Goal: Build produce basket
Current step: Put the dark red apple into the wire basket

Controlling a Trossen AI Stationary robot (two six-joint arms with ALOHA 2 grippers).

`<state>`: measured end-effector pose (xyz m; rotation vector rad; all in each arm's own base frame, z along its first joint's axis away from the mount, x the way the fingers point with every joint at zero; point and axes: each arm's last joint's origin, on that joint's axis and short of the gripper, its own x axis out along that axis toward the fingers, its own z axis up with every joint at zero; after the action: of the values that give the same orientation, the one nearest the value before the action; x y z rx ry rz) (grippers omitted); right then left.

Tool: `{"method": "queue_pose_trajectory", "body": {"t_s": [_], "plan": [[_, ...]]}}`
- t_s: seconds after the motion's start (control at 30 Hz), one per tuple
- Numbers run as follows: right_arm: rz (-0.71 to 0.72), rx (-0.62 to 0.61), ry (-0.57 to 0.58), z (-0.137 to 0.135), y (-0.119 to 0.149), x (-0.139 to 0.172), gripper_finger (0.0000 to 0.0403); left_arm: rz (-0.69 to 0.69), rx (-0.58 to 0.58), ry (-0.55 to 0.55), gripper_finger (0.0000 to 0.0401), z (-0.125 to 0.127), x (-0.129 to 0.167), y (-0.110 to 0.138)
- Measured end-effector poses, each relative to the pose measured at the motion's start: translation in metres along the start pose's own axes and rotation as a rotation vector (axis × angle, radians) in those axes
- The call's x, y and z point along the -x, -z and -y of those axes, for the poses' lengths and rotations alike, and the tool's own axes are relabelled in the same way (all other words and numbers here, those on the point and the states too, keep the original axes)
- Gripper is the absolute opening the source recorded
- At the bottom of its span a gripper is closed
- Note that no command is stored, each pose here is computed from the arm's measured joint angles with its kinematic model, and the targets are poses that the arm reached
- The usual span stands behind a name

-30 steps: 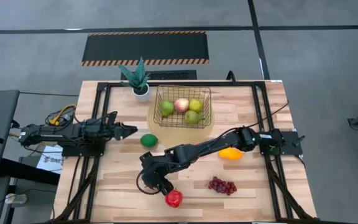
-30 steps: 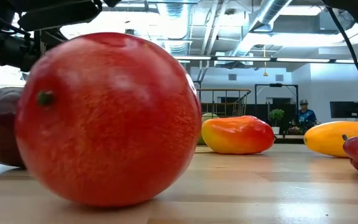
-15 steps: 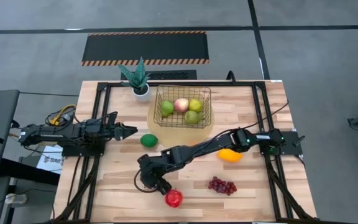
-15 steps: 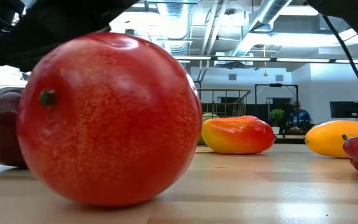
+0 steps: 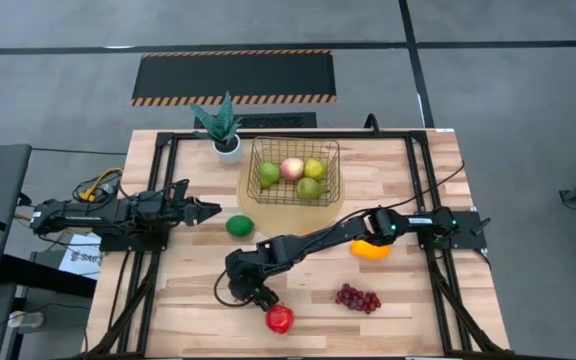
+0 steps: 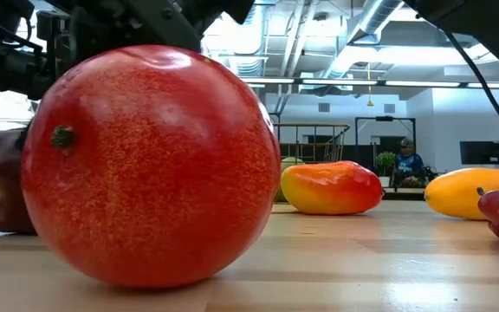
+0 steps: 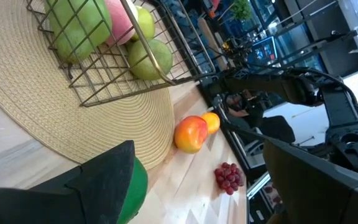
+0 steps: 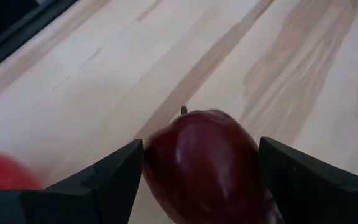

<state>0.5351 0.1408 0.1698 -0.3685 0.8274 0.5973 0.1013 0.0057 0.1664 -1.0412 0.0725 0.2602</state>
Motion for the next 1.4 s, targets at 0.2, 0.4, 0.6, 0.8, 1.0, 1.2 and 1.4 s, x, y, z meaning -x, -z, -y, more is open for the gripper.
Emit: {"method": "queue_pose_trajectory", "body": {"t_s": [0.2, 0.4, 0.6, 0.8, 1.0, 1.2, 1.4], "plan": [[-0.025, -0.027, -0.011, 0.000, 0.004, -0.003, 0.0331, 0.000, 0.000, 0.000, 0.0341, 0.000, 0.000, 0.000], [-0.033, -0.071, -0.006, 0.000, 0.005, -0.005, 0.0331, 0.001, 0.000, 0.000, 0.0341, 0.000, 0.000, 0.000], [-0.064, -0.134, 0.029, -0.001, 0.005, 0.001, 0.0338, 0.001, 0.000, 0.001, 0.0341, 0.000, 0.000, 0.000], [-0.101, -0.165, 0.028, -0.001, 0.005, 0.005, 0.0348, 0.000, 0.000, 0.000, 0.0341, 0.000, 0.000, 0.000], [-0.151, -0.167, 0.015, -0.003, 0.009, 0.007, 0.0358, -0.003, -0.001, -0.006, 0.0341, 0.000, 0.000, 0.000], [-0.218, -0.189, -0.001, -0.002, 0.018, 0.006, 0.0366, -0.010, -0.004, -0.018, 0.0341, -0.002, 0.000, 0.001], [-0.232, -0.183, 0.013, 0.001, 0.020, 0.007, 0.0365, -0.010, 0.000, -0.018, 0.0341, -0.002, 0.000, 0.001]]}}
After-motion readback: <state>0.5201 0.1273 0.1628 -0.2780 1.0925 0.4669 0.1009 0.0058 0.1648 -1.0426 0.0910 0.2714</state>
